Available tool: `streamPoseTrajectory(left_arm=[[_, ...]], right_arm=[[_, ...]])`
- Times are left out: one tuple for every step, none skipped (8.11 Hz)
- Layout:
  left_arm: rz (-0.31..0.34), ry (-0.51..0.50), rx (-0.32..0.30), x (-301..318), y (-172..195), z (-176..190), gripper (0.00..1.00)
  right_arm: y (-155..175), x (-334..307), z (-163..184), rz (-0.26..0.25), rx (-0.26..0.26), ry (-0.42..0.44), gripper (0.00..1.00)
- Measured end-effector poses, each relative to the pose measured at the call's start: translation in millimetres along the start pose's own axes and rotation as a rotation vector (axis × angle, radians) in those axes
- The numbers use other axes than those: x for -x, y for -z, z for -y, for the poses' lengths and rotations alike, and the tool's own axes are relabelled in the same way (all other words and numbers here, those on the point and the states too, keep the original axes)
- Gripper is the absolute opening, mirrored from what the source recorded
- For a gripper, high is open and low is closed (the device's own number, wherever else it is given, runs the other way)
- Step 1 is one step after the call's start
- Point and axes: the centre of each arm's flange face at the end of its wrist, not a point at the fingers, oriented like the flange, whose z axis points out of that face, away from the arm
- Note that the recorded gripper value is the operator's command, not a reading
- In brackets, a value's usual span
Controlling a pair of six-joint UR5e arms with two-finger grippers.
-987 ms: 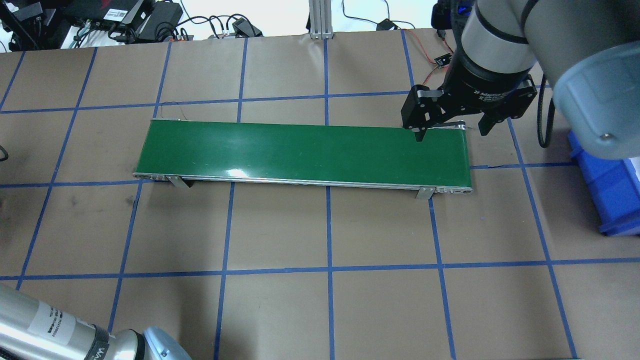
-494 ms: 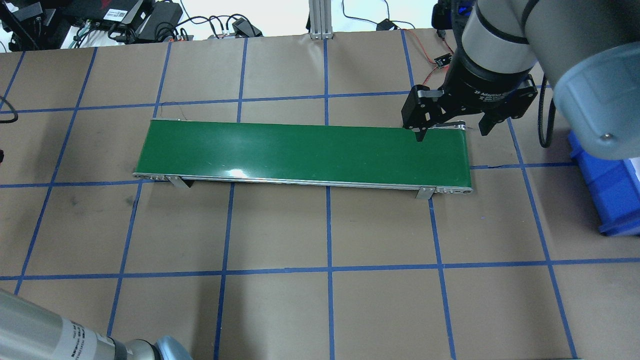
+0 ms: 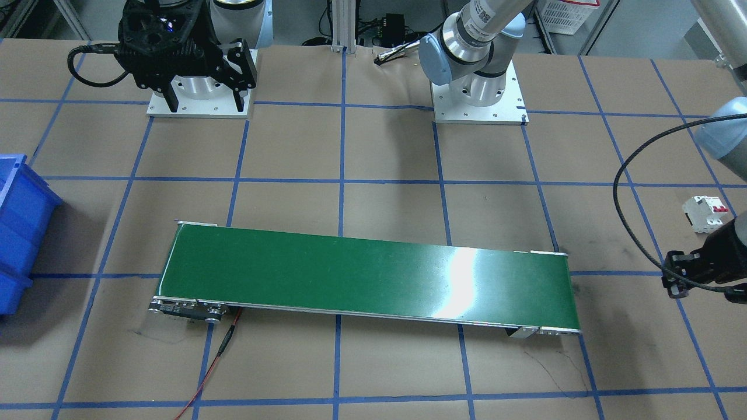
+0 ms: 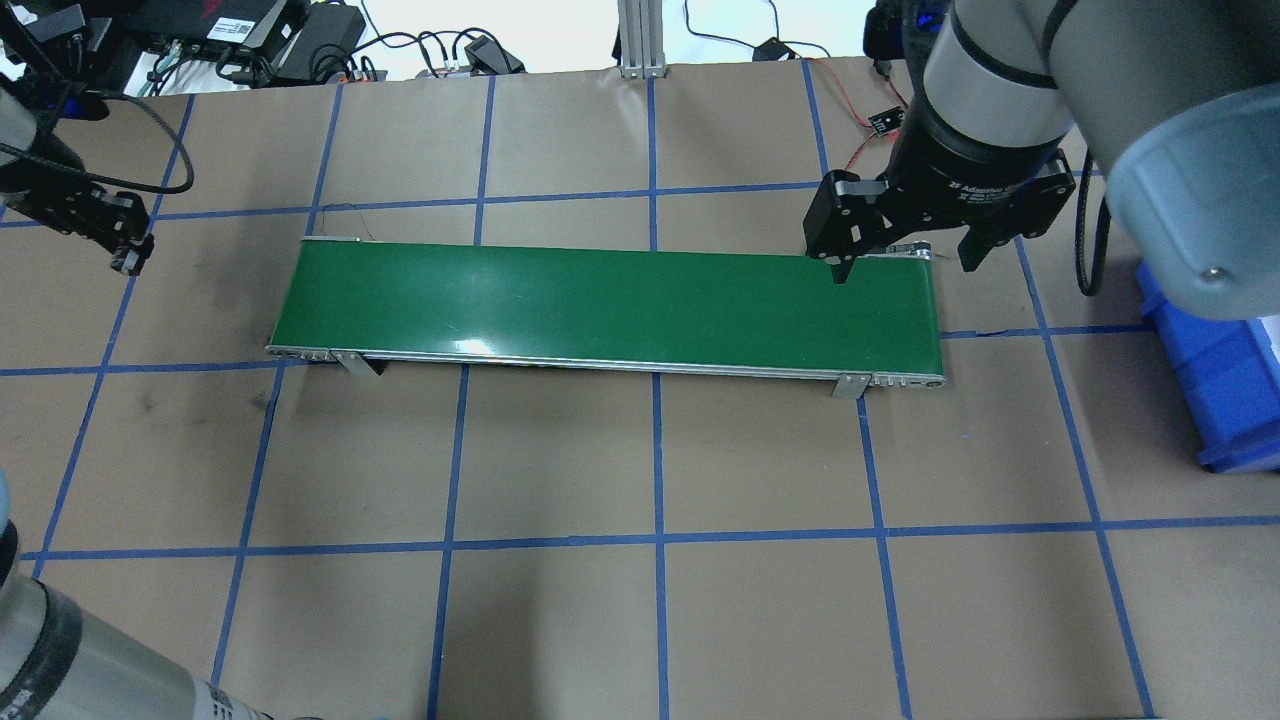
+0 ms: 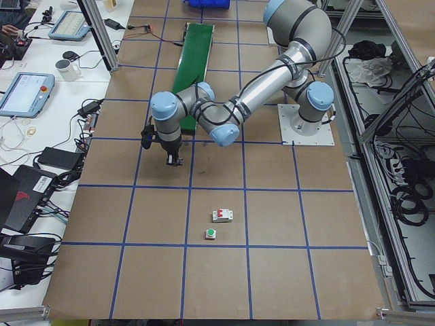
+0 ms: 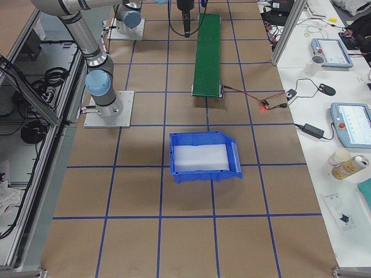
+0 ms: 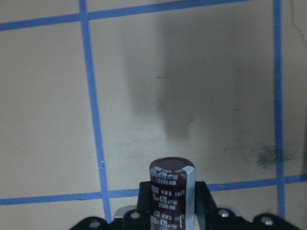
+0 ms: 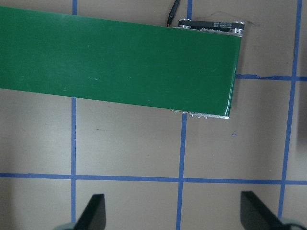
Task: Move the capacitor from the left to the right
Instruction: 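Carry the capacitor with the left gripper over the belt's near end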
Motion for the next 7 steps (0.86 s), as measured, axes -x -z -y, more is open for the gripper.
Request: streamPoseTrajectory(left_arm=[[0.003, -0.012, -0.004, -32.1, 4.6, 12.4, 0.0], [0.011, -0.014, -0.01, -64.5, 11.1, 22.4, 0.0], [0.016, 0.0, -0.018, -95.4, 14.3, 31.8, 0.0], [0.014, 0.018, -0.02, -121.7, 12.7, 39.7, 0.0], [0.01, 0.019, -0.019, -141.5, 10.4, 45.0, 0.0], [0.005, 0.011, -0.015, -156.9, 7.8, 48.0, 0.0], [-0.003, 0.005, -0.002, -167.6, 0.1, 47.4, 0.0]], right_arm=[[0.0, -0.1, 0.0, -0.001, 0.0, 0.001, 1.0], [-0.1, -0.1, 0.0, -0.001, 0.0, 0.001, 1.0], [-0.3, -0.1, 0.0, -0.001, 0.001, 0.001, 1.0], [-0.4, 0.0, -0.1, 0.0, 0.001, 0.001, 1.0], [-0.4, 0.0, -0.1, 0.0, 0.001, 0.0, 1.0], [-0.4, 0.1, -0.1, 0.0, 0.001, -0.001, 1.0], [-0.4, 0.0, 0.0, 0.0, 0.0, -0.001, 1.0]])
